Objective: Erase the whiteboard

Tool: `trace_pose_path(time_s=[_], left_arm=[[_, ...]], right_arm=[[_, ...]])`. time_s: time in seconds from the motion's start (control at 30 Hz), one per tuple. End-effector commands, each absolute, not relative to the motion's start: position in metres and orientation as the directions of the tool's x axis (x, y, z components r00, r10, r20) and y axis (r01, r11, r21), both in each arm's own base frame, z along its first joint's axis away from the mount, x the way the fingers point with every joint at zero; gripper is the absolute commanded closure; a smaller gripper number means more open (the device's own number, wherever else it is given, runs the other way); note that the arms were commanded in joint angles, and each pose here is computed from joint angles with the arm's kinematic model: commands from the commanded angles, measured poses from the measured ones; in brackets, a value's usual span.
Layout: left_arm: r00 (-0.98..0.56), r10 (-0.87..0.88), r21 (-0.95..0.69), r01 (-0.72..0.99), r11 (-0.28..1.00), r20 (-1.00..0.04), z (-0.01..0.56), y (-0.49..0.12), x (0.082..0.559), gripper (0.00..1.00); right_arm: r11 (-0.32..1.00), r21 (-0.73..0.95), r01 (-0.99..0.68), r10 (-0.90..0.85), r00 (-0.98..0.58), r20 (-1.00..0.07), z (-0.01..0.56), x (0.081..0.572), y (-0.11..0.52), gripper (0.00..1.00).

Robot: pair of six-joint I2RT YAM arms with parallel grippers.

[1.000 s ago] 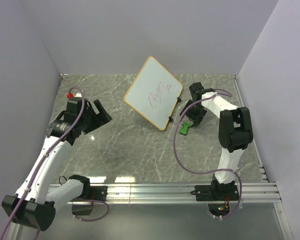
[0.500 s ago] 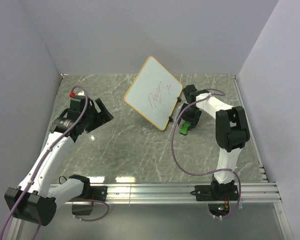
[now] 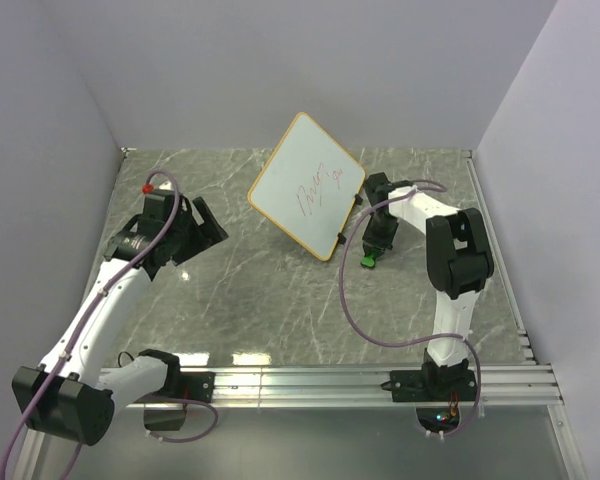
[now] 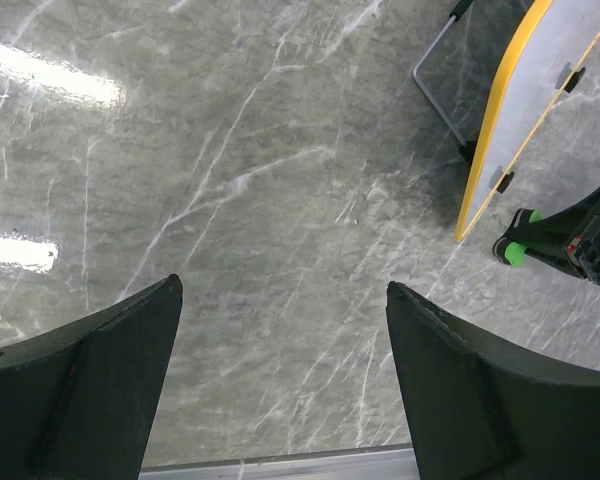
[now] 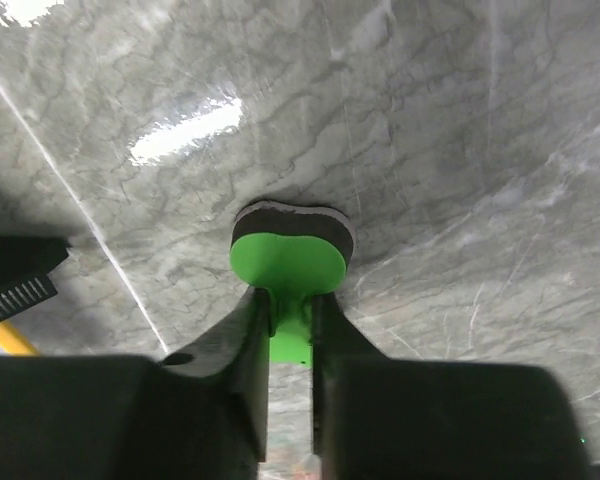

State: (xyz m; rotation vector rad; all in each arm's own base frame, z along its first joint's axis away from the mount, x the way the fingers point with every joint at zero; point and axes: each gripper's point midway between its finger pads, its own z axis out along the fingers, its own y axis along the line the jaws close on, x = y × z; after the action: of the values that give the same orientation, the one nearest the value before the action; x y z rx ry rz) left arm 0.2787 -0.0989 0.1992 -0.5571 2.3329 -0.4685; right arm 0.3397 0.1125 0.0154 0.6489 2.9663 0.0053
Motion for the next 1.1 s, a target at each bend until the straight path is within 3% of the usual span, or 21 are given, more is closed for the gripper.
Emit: trace_pose_path(time_s=[0.0, 0.03, 0.37, 0.4, 0.5, 0.57, 0.8, 1.07], left_arm=[[-0.653, -0.485, -0.476, -0.209, 0.854, -0.582, 0.220, -0.102, 0.292, 0.12], [-0.660, -0.476, -0.468, -0.207, 0.859, -0.581, 0.219, -0.103, 0.296, 0.12], [-0.573, -0.428, -0.473, -0.078, 0.878, -0.699, 0.289, -0.119, 0.400, 0.09], [-0.566, -0.436, -0.490, -0.063, 0.869, -0.700, 0.287, -0.120, 0.420, 0.11], [-0.589, -0.443, -0.577, 0.050, 0.815, -0.677, 0.290, -0.142, 0.451, 0.35], [-0.572, -0.439, -0.609, 0.139, 0.781, -0.693, 0.303, -0.159, 0.470, 0.36], [-0.687, -0.392, -0.675, 0.196, 0.711, -0.612, 0.260, -0.203, 0.524, 0.38], [-0.752, -0.344, -0.738, 0.268, 0.620, -0.563, 0.247, -0.250, 0.528, 0.45]], right_arm=[[0.910, 0.025, 0.413, 0.412, -0.898, -0.155, 0.030, 0.354, 0.109, 0.92], [0.911, 0.029, 0.411, 0.411, -0.898, -0.157, 0.033, 0.355, 0.110, 1.00], [0.911, 0.202, 0.359, 0.395, -0.900, -0.182, 0.088, 0.368, 0.136, 1.00], [0.907, 0.231, 0.353, 0.397, -0.899, -0.183, 0.096, 0.368, 0.140, 1.00], [0.885, 0.330, 0.330, 0.401, -0.899, -0.176, 0.119, 0.374, 0.157, 1.00], [0.874, 0.381, 0.303, 0.394, -0.900, -0.189, 0.135, 0.382, 0.166, 1.00], [0.856, 0.466, 0.225, 0.347, -0.918, -0.194, 0.167, 0.400, 0.187, 1.00], [0.835, 0.518, 0.187, 0.327, -0.925, -0.194, 0.181, 0.424, 0.202, 1.00]])
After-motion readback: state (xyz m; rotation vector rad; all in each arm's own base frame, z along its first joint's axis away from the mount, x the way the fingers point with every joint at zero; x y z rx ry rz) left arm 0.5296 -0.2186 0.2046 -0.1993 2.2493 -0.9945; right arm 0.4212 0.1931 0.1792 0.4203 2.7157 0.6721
